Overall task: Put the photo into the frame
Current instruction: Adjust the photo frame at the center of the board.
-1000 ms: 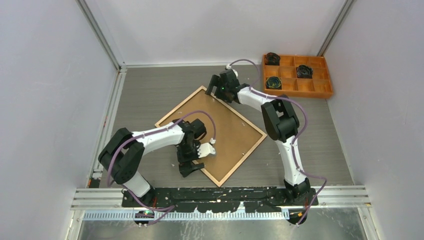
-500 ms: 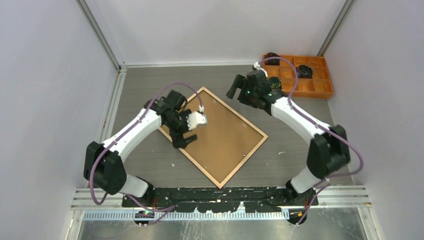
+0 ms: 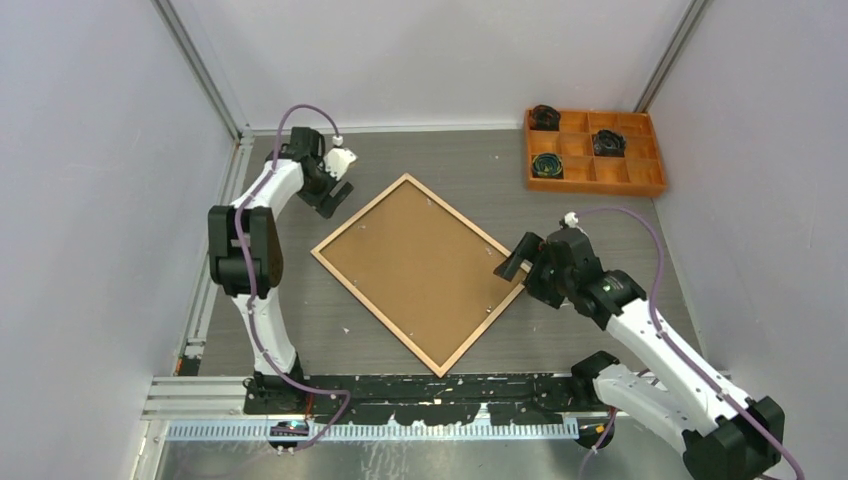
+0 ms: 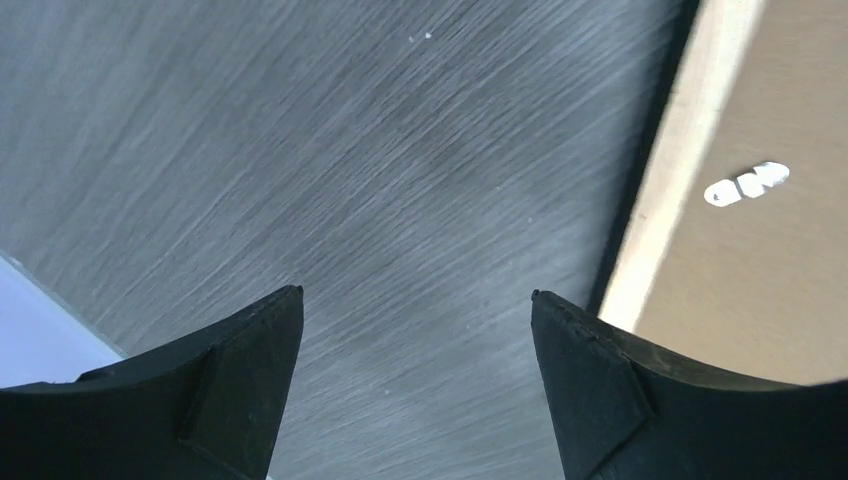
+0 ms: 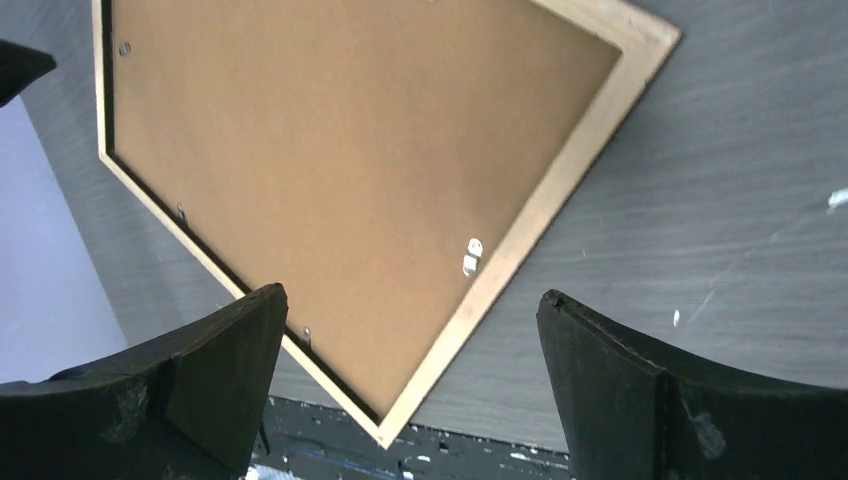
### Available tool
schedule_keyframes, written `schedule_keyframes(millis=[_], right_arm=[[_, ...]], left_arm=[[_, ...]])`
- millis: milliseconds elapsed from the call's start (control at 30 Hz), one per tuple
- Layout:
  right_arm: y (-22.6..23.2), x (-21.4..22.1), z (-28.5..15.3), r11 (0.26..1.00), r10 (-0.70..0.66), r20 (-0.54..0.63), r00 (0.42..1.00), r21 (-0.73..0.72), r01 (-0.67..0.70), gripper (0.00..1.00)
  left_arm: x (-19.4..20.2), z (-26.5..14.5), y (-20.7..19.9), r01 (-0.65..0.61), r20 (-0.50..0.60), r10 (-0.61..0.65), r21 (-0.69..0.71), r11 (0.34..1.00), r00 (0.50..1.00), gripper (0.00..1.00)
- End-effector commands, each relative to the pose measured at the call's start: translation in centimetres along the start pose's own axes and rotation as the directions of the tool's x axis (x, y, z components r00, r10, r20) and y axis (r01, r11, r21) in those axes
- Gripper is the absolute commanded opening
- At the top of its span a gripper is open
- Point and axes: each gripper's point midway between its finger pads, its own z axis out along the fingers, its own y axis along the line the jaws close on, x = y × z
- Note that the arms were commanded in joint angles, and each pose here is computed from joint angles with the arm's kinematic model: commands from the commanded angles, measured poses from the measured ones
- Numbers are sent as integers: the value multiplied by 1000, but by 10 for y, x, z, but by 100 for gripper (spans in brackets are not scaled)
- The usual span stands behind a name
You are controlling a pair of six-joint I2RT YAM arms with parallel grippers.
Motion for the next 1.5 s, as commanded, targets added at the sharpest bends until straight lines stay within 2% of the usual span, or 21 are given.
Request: schedule_keyframes(millis=[0,167,367,667,900,1133,1300,1467], right_arm=[[-11,23,-6,996,93,-55,994,-4,-94,100],[-11,34,19,995,102,-121,987,5,-102,100],[-15,35,58,996,80,-145,986,52,-73,100],[-12,-12,91,995,87,-85,993,53,-83,100],[-6,-37,112,997,75,-102,992,44,-71,100],[-13,-55,130,994,54,-93,994,105,-44,100],[-23,-94,119,982,49,14,999,184,-51,100],[-14,-123,97,978,17,113,993,206,-40,100]], left_arm=[[-3,17,16,70,12,-70,-101,992,998,85],[18,35,1,61,-41,-64,-64,996,997,84],[38,31,-26,6,-44,-5,12,1000,999,85],[63,12,-78,-92,-6,95,177,980,995,85],[87,-13,-138,-188,13,195,333,924,981,84],[81,-56,-193,-250,121,219,464,850,968,84],[87,-60,-180,-228,99,206,464,856,974,84],[84,-76,-129,-116,110,74,448,887,991,83]])
